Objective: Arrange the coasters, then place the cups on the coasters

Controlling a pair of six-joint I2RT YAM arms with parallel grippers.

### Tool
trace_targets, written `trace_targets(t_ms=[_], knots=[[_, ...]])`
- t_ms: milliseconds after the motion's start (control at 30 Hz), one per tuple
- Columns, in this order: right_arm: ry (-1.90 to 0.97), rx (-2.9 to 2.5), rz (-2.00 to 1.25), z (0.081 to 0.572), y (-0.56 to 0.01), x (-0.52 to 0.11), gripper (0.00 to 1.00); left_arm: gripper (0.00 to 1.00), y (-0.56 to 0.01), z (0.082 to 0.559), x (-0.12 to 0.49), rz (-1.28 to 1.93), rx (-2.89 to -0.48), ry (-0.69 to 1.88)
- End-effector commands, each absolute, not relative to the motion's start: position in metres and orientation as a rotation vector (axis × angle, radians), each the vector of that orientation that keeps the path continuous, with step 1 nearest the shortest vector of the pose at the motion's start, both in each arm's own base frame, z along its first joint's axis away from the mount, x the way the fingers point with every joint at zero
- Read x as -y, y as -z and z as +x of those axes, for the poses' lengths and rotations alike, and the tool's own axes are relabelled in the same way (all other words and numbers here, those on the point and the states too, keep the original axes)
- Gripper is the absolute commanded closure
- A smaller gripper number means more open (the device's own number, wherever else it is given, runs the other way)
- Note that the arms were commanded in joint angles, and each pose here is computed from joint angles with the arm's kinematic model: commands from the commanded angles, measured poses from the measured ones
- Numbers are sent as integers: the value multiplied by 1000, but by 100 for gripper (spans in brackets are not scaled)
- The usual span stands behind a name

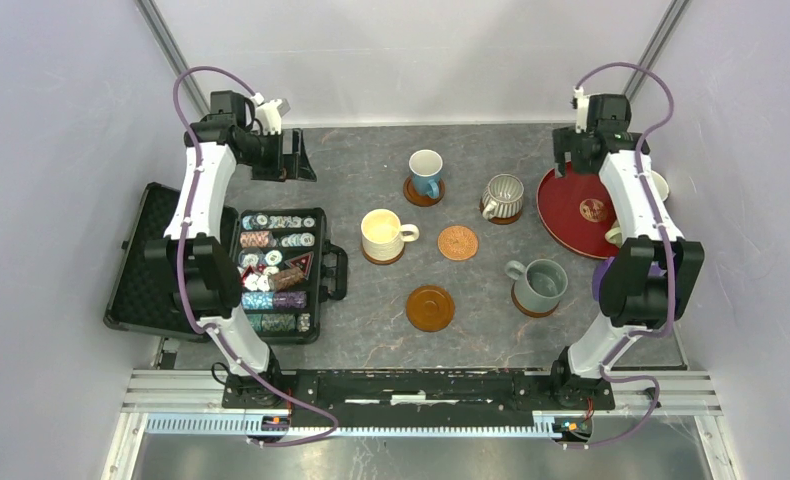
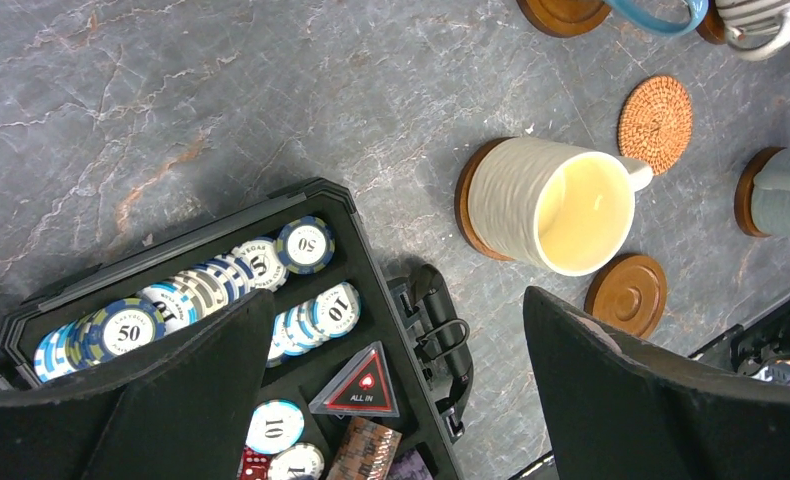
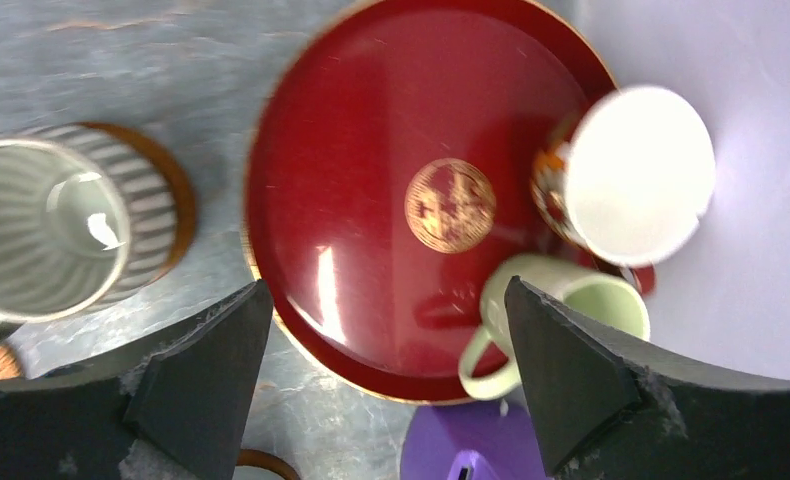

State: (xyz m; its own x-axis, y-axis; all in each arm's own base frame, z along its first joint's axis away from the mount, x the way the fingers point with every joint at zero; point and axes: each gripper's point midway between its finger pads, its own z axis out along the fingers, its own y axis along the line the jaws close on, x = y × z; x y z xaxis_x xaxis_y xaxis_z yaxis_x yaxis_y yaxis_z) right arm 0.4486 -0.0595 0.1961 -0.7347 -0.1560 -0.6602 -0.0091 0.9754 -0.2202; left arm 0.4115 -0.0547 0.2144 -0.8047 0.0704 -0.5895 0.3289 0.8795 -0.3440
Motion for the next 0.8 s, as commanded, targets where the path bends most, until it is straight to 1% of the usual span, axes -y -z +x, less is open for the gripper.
trace_targets(t_ms=[0,67,100,267,500,767], knots=[[509,-2334,232,439,-206,101,10,0,-229,422,61,312,-2402,616],[569,-2328,316,431,-203,111,15,0,-231,424,60,310,-2399,610],[577,-2337,342,427,-199,112,15,0,-232,425,60,307,-2398,607],[555,-2388,449,409,-178,113,17,0,-236,428,59,305,-2393,602],[569,-2426,663,383,-159,135,18,0,-236,428,58,311,-2408,598],[639,-2482,755,340,-135,144,20,0,-235,432,59,304,-2419,616]])
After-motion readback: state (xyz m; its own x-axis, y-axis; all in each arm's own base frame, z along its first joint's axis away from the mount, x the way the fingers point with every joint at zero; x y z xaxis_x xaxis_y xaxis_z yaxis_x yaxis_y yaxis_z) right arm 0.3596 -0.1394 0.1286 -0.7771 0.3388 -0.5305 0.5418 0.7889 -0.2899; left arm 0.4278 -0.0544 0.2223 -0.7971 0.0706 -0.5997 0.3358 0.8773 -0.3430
